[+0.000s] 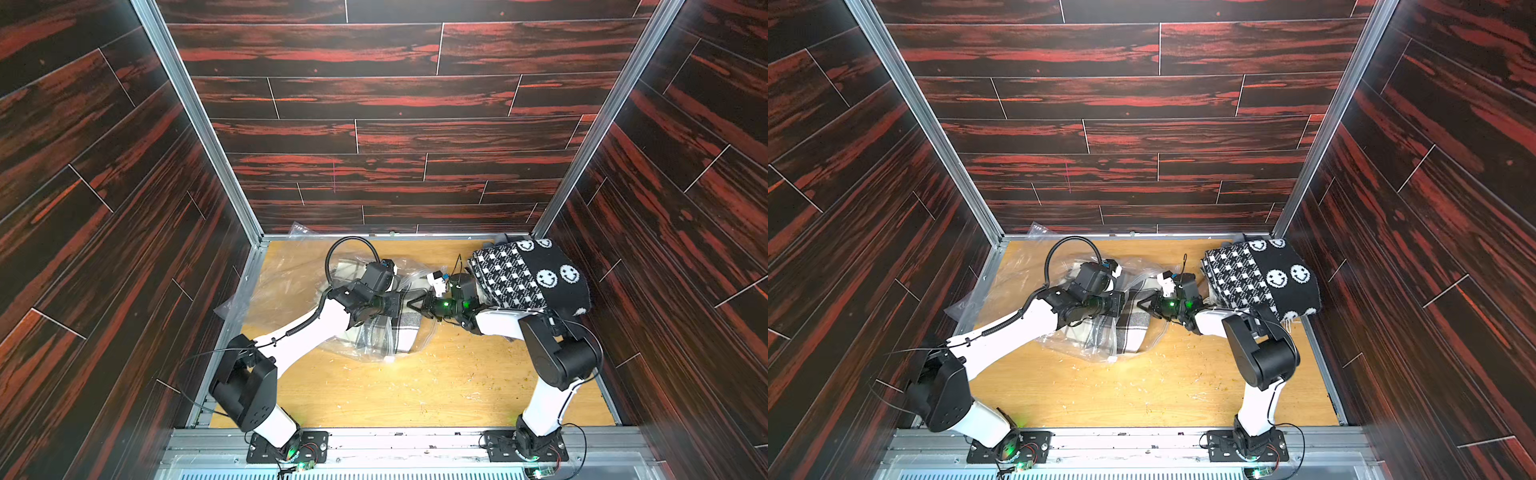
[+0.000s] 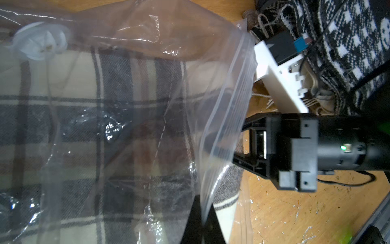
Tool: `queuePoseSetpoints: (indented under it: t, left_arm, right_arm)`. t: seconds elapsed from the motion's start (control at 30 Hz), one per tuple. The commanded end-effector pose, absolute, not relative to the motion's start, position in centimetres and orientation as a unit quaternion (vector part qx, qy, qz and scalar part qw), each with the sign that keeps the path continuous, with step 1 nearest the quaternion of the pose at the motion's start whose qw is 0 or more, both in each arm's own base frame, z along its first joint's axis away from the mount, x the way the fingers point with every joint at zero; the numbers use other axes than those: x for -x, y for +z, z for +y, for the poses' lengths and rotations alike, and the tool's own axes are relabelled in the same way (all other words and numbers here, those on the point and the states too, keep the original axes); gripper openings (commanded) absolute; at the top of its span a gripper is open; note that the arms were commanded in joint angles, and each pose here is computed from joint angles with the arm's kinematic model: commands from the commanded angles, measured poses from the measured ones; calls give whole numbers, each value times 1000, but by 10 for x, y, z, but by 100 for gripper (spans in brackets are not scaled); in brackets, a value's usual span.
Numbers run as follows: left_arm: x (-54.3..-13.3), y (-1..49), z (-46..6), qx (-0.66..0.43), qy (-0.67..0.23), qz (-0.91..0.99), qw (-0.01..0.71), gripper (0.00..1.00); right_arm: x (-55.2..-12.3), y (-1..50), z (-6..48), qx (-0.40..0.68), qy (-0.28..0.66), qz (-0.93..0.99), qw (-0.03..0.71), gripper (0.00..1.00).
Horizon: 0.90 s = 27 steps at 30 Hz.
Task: Take the scarf out of the vacuum bag
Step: Take out the scarf from the vacuum bag.
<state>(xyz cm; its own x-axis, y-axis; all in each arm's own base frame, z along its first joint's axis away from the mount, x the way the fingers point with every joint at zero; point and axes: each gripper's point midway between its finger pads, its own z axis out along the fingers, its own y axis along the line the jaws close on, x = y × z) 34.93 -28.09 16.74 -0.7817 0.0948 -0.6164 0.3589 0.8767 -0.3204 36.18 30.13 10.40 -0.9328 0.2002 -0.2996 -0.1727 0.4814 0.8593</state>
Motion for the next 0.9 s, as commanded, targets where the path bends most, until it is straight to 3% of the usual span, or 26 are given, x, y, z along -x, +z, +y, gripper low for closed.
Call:
queuePoseSetpoints:
  t: [0.0, 0.87]
  left_arm:
    - [-358, 170, -275, -115, -206, 923, 305, 0]
    - [-379, 177, -252, -79, -211, 924, 310, 0]
  right_arm:
    - [-361, 127, 306, 25, 507, 839, 197, 9]
    - [-361, 203, 289, 72, 465, 853, 226, 7]
